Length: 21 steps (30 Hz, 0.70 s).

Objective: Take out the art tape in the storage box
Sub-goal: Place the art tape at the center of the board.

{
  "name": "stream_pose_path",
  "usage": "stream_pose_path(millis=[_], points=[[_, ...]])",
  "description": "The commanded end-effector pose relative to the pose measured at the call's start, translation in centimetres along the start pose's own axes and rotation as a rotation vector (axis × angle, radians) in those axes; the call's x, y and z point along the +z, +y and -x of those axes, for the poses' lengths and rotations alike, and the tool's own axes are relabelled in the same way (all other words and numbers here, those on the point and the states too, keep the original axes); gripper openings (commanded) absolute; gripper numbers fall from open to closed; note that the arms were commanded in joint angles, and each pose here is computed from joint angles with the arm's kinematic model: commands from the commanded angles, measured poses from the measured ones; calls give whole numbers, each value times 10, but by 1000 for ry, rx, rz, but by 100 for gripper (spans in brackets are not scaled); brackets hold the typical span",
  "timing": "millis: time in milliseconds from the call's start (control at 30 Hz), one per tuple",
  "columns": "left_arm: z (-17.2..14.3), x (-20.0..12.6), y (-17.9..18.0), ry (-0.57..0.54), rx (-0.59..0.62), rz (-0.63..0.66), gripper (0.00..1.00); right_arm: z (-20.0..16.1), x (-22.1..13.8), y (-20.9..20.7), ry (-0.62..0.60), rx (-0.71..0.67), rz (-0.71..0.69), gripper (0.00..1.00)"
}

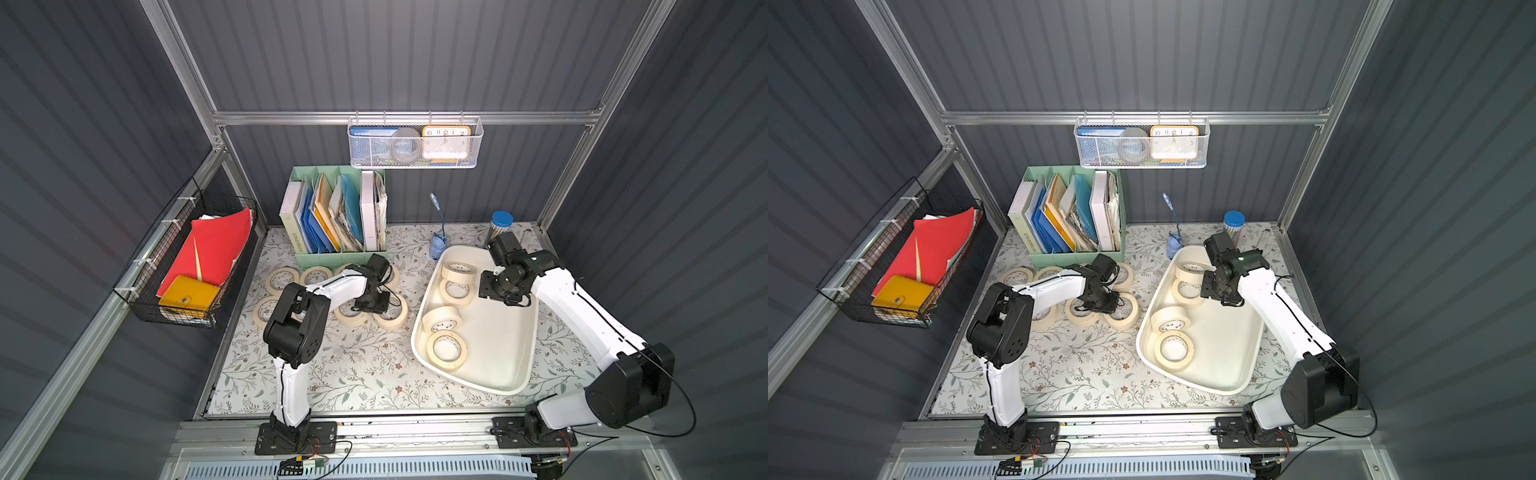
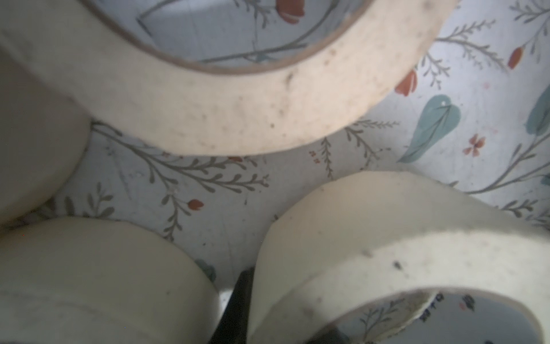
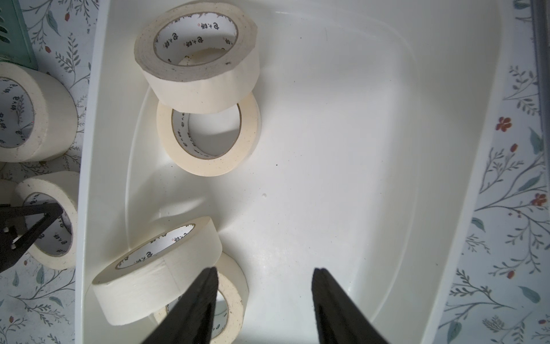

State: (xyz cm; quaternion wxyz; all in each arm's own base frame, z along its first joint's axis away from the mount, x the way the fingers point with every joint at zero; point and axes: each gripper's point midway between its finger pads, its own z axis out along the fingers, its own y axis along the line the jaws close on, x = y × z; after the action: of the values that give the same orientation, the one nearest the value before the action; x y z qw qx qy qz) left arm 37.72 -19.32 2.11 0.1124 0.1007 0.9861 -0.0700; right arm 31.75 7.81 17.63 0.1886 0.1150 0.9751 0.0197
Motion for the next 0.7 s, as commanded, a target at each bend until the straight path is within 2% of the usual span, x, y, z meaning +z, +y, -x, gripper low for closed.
stream_pose_path(millis=[0, 33, 100, 200, 367, 500, 667], points=[[-6, 1, 14, 32, -15, 42, 16, -11, 8, -5, 39, -3, -14, 57], [-5, 0, 13, 29, -14, 41, 23, -12, 11, -4, 44, 0, -11, 57], [-3, -4, 13, 23, -8, 40, 46, -15, 15, -4, 54, 6, -6, 57], [1, -10, 13, 11, -1, 46, 60, -18, 18, -1, 65, 9, 9, 57], [15, -25, 13, -45, 28, 55, 70, -37, 21, 6, 131, 2, 44, 57], [19, -44, 10, -80, 29, 48, 73, -75, 24, 9, 211, -29, 50, 57], [44, -85, -1, -187, 31, 12, 75, -120, 28, 11, 291, -56, 38, 57]])
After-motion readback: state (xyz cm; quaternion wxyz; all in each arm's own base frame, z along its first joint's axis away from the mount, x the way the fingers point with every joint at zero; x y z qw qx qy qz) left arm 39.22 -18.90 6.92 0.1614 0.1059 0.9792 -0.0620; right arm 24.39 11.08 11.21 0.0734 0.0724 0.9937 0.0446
